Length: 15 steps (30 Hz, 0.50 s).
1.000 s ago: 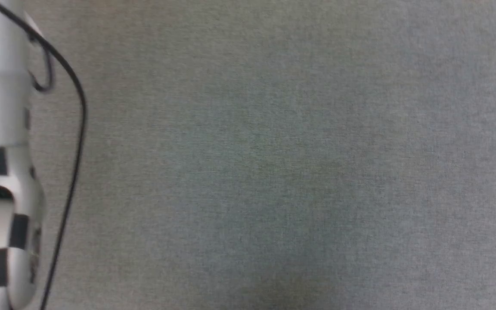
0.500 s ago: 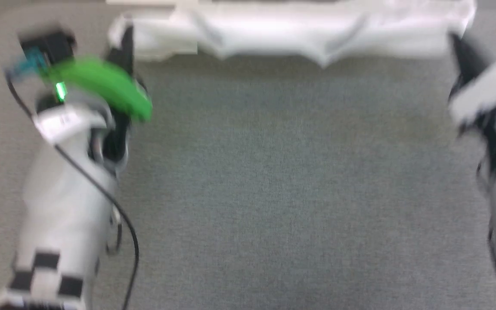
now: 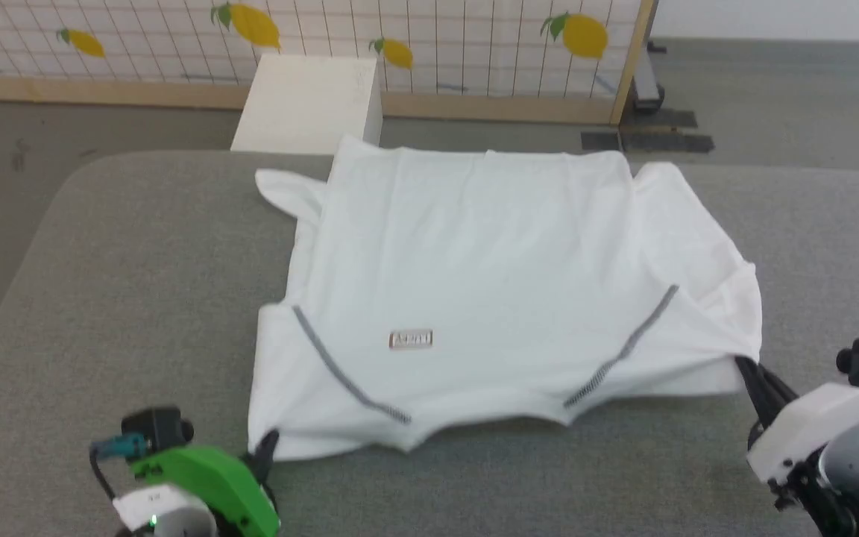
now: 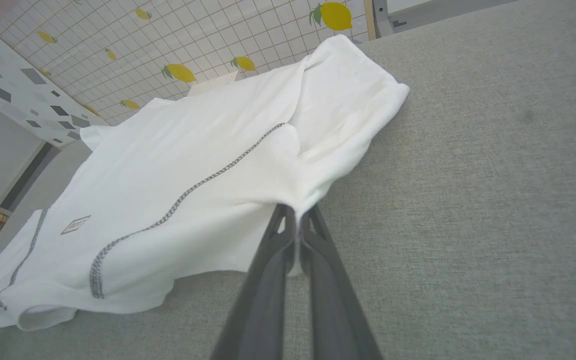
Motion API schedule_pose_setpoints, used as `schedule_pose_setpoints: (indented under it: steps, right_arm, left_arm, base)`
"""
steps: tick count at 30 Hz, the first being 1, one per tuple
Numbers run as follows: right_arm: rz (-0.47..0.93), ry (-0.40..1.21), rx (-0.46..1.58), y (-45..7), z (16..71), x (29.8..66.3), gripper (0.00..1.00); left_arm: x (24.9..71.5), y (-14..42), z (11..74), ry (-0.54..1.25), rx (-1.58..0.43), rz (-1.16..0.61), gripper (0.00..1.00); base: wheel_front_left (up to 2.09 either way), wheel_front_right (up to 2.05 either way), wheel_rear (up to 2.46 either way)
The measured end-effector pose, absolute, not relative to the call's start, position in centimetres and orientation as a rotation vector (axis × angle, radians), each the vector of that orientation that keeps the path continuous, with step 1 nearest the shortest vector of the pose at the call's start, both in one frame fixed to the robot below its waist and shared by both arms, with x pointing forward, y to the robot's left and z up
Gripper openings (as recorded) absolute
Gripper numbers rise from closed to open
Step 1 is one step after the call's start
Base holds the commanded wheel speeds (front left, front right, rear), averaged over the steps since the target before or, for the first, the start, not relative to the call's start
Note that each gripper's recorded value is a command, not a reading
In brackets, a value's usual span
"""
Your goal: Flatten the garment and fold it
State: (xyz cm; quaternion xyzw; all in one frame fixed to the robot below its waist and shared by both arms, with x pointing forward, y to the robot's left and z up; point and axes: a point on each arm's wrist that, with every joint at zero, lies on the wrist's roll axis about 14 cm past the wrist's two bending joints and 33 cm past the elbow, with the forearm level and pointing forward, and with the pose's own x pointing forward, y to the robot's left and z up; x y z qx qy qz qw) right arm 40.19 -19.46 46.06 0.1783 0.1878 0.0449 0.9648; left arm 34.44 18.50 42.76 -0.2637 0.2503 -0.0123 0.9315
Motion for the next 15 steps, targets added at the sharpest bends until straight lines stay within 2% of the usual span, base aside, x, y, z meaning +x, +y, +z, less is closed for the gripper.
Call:
schedule_pose_setpoints:
  steps: [7,15]
  right_arm:
    - [0.049,0.471,0.257,-21.3,45.0,36.5,0.00]
    - [0.032,0.726,0.141,-22.0,40.9,31.9,0.00]
  left_arm:
    - [28.8,17.4,40.8,0.674,-0.574,-0.009,0.00]
    - [24.0,17.7,37.5,0.906,-0.521,0.040,0.00]
  base:
    - [0.00,0.00,0.00]
    - [0.00,0.00,0.00]
